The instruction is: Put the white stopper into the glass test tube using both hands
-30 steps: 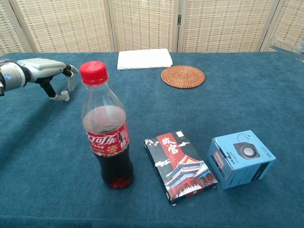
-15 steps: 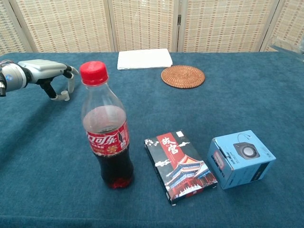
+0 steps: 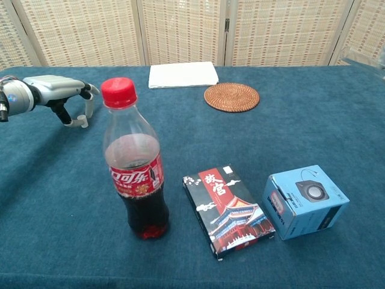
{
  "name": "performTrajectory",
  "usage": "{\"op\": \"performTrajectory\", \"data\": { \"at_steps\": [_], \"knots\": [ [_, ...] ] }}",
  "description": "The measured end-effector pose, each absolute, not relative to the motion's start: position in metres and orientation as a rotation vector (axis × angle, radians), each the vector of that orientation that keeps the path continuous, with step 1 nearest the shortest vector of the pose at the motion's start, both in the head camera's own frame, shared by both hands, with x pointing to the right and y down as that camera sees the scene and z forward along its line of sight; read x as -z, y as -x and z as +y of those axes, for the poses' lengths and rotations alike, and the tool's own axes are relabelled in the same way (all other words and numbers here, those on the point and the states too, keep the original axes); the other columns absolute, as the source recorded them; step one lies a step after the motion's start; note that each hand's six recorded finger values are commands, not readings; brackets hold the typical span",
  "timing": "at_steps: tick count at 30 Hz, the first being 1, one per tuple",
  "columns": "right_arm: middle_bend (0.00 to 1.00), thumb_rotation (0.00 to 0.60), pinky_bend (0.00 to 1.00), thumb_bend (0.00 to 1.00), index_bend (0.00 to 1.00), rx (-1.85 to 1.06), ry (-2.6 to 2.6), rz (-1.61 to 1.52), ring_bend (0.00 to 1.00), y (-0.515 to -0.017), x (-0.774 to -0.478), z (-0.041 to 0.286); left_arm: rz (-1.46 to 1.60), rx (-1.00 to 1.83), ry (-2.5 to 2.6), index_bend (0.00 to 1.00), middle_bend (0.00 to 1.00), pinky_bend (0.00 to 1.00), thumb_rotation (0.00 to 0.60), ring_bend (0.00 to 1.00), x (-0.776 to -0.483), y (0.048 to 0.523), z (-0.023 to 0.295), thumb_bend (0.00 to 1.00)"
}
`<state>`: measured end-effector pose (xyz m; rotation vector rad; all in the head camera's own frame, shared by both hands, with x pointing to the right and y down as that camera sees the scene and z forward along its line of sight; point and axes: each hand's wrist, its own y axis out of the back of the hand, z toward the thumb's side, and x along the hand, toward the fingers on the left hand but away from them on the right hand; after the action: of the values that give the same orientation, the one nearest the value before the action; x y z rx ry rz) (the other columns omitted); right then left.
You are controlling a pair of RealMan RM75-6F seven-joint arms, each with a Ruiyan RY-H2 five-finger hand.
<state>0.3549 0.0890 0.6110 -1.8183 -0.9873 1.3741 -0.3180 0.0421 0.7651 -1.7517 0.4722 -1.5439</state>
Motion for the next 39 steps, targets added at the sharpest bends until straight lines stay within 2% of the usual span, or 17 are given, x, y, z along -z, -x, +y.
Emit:
{"op": "performTrajectory", "data": {
  "at_steps": [13,20,26,31,39],
  "knots": [
    [1.00,0.600,1.00,0.65,0.89,-1.373,1.821,-0.989,1.00,-0.355,-0.613,0.088,0.504,1.539,1.758,0.53,0.00,0.00,0.600,0.00,-0.764,0.319,0.039,0.39],
    [1.00,0.600,1.00,0.65,0.90,-1.354,1.829,-0.993,1.00,-0.351,-0.612,0.088,0.576,1.507,1.773,0.55,0.02,0.00,0.600,0.00,-0.751,0.322,0.030,0.40],
    [1.00,0.600,1.00,0.65,0.90,-1.326,1.850,-0.997,1.00,-0.342,-0.612,0.087,0.652,1.440,1.805,0.56,0.07,0.00,0.600,0.01,-0.726,0.322,0.021,0.41],
    [1.00,0.600,1.00,0.65,0.91,-1.283,1.892,-1.007,1.00,-0.327,-0.616,0.086,0.738,1.374,1.860,0.57,0.14,0.00,0.600,0.15,-0.699,0.318,0.016,0.42],
    [1.00,0.600,1.00,0.65,0.91,-1.177,2.012,-1.031,1.00,-0.285,-0.630,0.079,0.852,1.248,1.948,0.57,0.16,0.00,0.600,0.18,-0.646,0.304,0.012,0.42]
  ]
}}
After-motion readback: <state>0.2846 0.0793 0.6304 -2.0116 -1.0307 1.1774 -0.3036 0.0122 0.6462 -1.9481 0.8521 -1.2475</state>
